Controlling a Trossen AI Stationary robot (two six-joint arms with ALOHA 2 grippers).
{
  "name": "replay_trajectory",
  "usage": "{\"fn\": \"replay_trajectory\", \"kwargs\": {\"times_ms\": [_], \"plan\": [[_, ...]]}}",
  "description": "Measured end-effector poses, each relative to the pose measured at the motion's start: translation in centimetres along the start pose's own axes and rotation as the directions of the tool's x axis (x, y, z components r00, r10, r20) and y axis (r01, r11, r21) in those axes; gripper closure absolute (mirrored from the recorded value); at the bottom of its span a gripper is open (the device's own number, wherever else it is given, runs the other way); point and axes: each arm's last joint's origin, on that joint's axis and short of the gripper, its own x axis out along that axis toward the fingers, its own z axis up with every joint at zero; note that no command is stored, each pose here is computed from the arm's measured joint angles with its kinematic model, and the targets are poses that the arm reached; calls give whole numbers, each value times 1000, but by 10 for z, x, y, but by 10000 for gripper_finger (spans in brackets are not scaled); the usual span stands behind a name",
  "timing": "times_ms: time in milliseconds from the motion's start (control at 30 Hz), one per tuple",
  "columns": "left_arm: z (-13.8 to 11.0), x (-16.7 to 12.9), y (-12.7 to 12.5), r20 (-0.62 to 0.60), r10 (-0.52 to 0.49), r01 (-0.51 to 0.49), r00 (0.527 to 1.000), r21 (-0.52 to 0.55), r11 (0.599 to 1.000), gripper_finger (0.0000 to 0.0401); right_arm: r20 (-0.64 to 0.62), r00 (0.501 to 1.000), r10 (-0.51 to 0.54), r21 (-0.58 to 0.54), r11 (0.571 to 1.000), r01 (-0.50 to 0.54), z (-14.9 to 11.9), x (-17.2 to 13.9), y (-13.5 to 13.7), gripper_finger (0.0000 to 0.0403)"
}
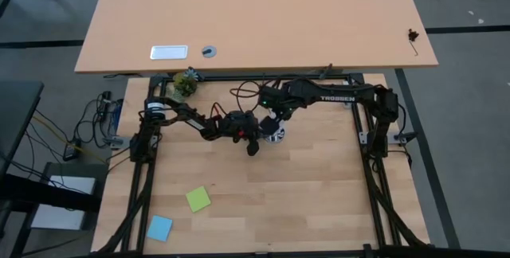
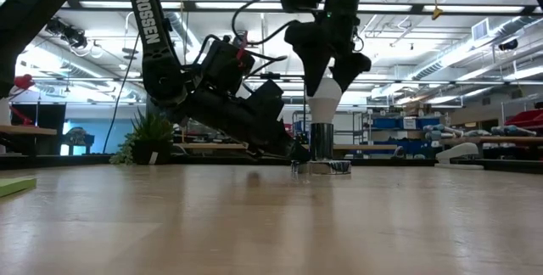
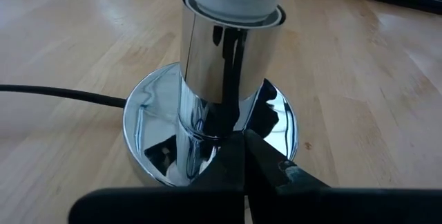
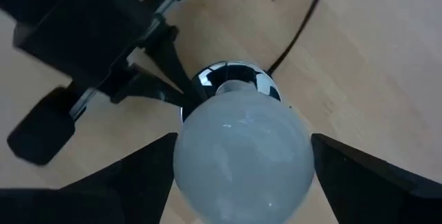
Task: Screw lightbulb
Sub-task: Remove the lightbulb from the lamp
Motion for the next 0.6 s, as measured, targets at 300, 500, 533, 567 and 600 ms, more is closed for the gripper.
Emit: {"fn": "replay_trajectory", "kwargs": {"times_ms": [300, 500, 533, 567, 600], "plan": [[0, 0, 0, 0, 0, 0, 1000, 8, 1000, 401, -15, 999, 40, -494, 869, -42, 1, 0, 0, 119], [0, 0, 0, -1, -8, 8, 1000, 8, 1000, 401, -18, 999, 48, -879, 476, -39, -1, 0, 3, 117], [0, 0, 0, -1, -8, 8, 1000, 7, 1000, 401, -12, 999, 51, -885, 465, -34, 0, 0, 3, 114], [0, 0, 1, -1, -8, 8, 1000, 7, 1000, 401, -6, 999, 54, -885, 464, -31, 0, 0, 3, 112], [0, 0, 1, -2, -8, 8, 1000, 7, 1000, 401, -3, 999, 54, -884, 466, -28, 0, 0, 4, 109]]}}
